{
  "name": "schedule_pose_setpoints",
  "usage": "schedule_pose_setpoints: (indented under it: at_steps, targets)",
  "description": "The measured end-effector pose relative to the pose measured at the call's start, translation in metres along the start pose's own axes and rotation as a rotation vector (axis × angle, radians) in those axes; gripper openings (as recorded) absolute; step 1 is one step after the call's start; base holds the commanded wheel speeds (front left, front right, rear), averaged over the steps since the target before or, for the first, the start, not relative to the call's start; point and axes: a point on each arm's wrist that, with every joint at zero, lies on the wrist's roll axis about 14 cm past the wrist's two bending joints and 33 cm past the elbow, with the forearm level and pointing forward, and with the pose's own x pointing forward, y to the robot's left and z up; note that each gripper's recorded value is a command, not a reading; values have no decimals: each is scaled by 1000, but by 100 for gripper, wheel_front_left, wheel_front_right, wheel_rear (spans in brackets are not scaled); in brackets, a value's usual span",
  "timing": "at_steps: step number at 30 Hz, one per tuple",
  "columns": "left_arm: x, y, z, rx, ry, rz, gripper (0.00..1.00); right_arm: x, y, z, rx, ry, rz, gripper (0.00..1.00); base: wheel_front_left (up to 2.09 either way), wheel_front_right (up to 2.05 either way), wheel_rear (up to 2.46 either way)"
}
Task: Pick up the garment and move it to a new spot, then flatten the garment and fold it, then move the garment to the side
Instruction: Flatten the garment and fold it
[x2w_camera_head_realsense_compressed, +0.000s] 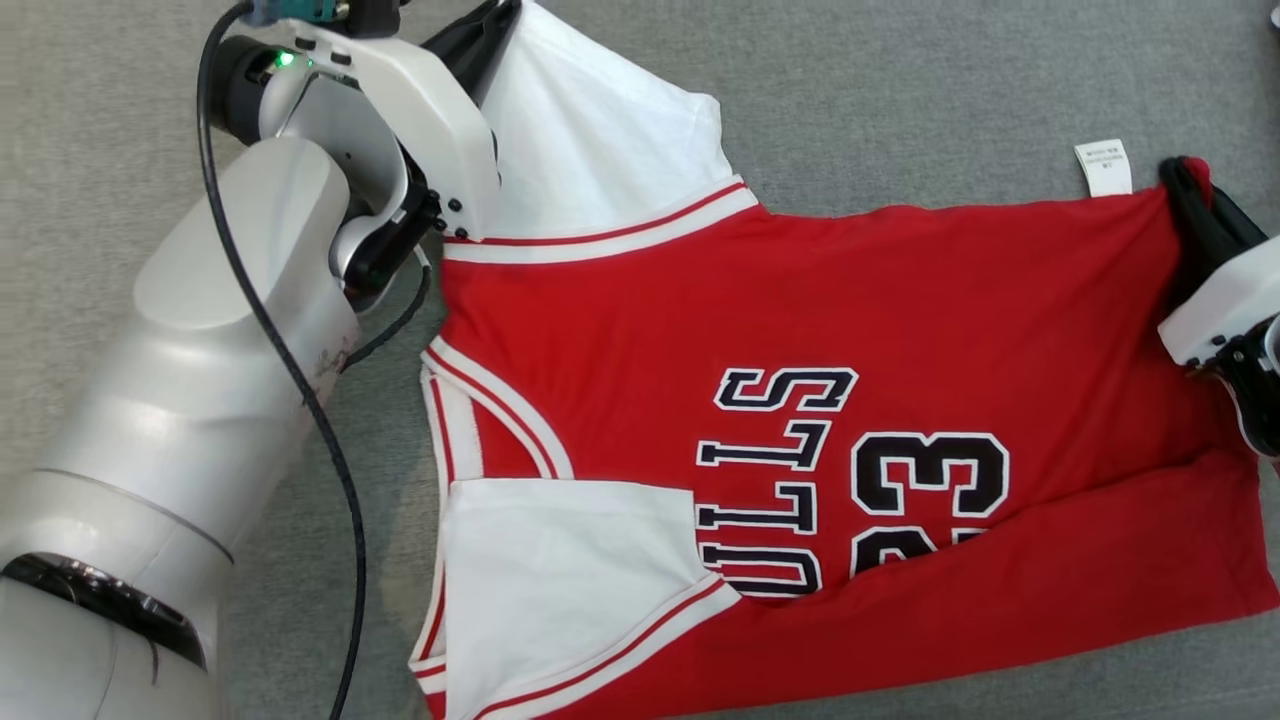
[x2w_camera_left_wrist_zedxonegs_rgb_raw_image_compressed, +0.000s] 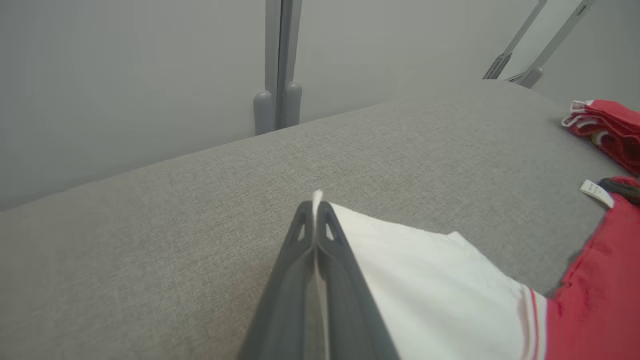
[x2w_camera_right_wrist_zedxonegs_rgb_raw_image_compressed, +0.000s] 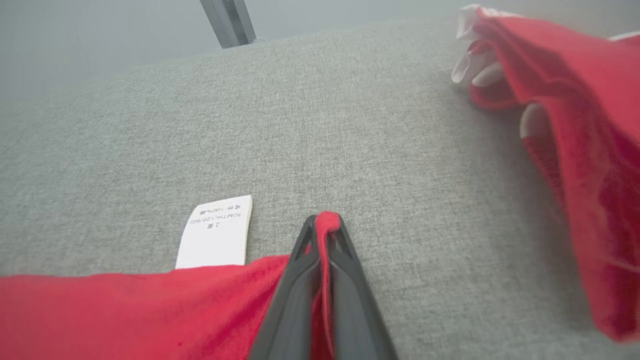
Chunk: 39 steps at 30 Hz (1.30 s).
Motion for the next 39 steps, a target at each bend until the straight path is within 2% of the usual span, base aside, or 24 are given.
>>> schedule_pose_setpoints:
  at_steps: [9, 17, 25, 32, 39]
  targets:
    - [-40, -5, 20, -45, -126, -3, 0, -10, 0, 4, -11, -7, -3, 0, 0, 0, 0]
    - [-89, -22, 33, -72, -241, -20, 0, -30, -1, 25, -21, -63, -7, 0, 0, 0, 0]
    - [-140, -38, 38, -91, -321, -40, 0, -57, 14, 36, -40, -112, 41, 0, 0, 0, 0]
    - [-189, -56, 24, -104, -340, -63, 0, -84, 22, 35, -62, -122, 78, 0, 0, 0, 0]
    - [-218, -70, 5, -99, -301, -58, 0, -102, 16, 29, -85, -102, 83, 0, 0, 0, 0]
